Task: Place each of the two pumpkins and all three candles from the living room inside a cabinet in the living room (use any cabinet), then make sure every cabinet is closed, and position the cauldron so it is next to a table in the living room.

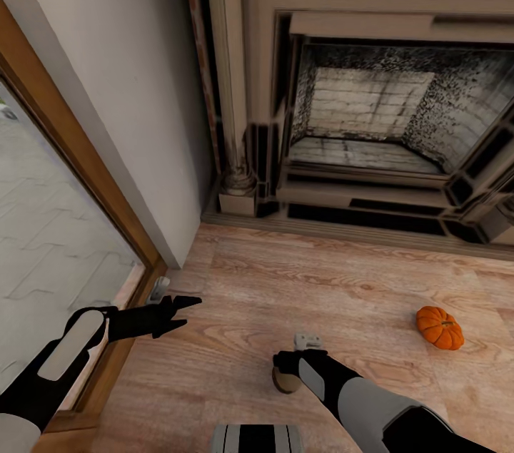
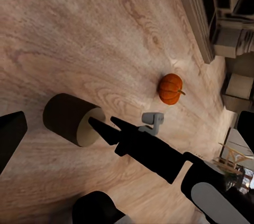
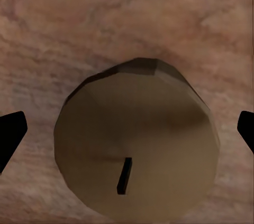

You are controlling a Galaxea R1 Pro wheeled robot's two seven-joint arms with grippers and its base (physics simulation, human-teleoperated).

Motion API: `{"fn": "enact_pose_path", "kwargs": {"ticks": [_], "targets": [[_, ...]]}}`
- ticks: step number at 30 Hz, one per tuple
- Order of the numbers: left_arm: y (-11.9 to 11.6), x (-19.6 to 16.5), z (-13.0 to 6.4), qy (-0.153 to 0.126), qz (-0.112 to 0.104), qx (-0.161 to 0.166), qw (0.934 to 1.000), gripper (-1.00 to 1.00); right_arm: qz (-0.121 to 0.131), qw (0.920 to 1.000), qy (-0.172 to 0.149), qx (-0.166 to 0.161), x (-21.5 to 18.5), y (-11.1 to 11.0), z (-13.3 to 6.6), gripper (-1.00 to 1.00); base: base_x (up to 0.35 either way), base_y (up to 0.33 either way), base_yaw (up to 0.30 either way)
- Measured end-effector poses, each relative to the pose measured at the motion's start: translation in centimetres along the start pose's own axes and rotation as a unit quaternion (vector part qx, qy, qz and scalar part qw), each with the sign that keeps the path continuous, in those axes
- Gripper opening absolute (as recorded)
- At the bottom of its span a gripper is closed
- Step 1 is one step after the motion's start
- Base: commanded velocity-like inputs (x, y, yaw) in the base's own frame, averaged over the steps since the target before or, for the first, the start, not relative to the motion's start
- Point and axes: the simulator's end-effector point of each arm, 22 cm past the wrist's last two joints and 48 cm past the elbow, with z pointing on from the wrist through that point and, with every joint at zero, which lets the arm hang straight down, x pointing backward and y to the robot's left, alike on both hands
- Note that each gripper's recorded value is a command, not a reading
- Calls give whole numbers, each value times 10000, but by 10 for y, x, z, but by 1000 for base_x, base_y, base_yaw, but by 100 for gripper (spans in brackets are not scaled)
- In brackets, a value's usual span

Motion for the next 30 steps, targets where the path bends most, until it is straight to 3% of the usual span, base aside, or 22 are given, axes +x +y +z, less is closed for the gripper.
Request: {"fn": "enact_pose_path", "kwargs": {"ticks": [3,12,18,30], "targets": [[-3,0,0,-5,15,28,10000,100,0,10000,1,8,1,-1,0,100,0,0,0],[-42,7,-6,55,139,541,9984,100,8,10000,-63,11,-2,-1,0,100,0,0,0],[-73,27,-23,335,170,1023,9940,100,15,9999,-123,13,-4,-1,0,100,0,0,0],[-73,36,-18,506,108,1100,9926,100,39,9999,-103,22,1,-3,8,100,0,0,0]]}}
